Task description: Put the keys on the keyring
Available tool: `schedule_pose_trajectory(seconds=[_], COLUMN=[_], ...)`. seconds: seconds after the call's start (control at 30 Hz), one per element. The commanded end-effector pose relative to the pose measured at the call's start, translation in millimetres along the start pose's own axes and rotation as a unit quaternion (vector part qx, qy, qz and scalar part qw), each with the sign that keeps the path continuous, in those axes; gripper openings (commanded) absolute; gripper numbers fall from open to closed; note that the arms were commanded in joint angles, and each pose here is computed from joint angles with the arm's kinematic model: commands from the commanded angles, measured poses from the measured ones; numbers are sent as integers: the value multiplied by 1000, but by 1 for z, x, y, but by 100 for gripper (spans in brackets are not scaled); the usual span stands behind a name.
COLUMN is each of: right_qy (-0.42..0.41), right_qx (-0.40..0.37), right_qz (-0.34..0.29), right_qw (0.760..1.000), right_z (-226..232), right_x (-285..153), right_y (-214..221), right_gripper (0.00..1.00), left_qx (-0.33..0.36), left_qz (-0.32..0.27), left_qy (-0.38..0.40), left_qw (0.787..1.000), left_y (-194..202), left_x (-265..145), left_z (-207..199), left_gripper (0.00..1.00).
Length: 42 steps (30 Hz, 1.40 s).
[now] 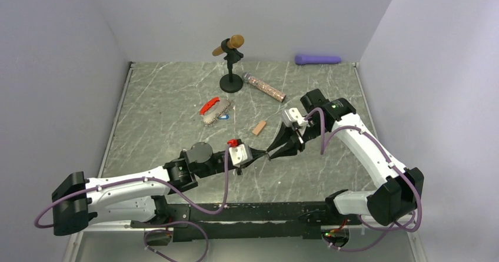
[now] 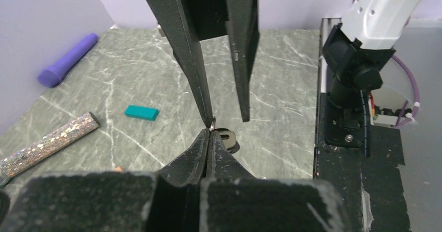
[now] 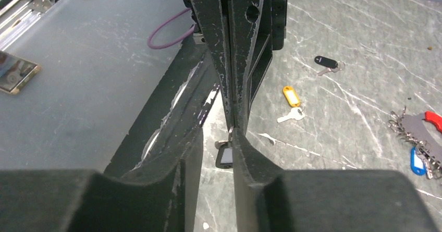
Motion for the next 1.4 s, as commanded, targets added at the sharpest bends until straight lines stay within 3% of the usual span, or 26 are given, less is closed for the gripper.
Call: schedule_pose_trajectory(seconds=[0.0,0.17,0.3,0.47,0.6,0.87,1.37], right_qy=[12,19,20,29,31,27,19], right_qx=[-33,-31,-29,-17,-24,-30,-12], right_qz=[-32,-31,-29,-4,22,30,4], right_qw=[999,999,999,999,999,999,1000], right_z=[-3,-4,-7,-13,-12,-11,-14], right_x=[-3,-5,-5,-7,-7,-6,2], right_y=[-14,-13,-11,-5,1,4,11], right_gripper=[36,40,40,39,39,39,38], left_qx=[-23,-49,-53,-37,-33,-31,-49], left_qz=[-53,-95,-75,36,146,233,247], left_qy=[-39,-58,-51,-38,-52,-52,-32], left_qw=[998,993,995,998,987,971,967], left_y=[-20,-22,-21,-17,-5,-2,-6], left_x=[-8,-17,-14,-4,-11,-12,-1], left_z=[7,9,7,7,11,13,7], left_gripper=[0,0,0,0,0,0,0])
Point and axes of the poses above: each gripper's point midway between its finger pads, its own x axis out along the fingers, its own z axis along the line the jaws close on, y = z × x, the point moved 4 cm from there along -x, back along the fingers, and after that the axes turned 7 degrees about -x, right-handed, at the moved point
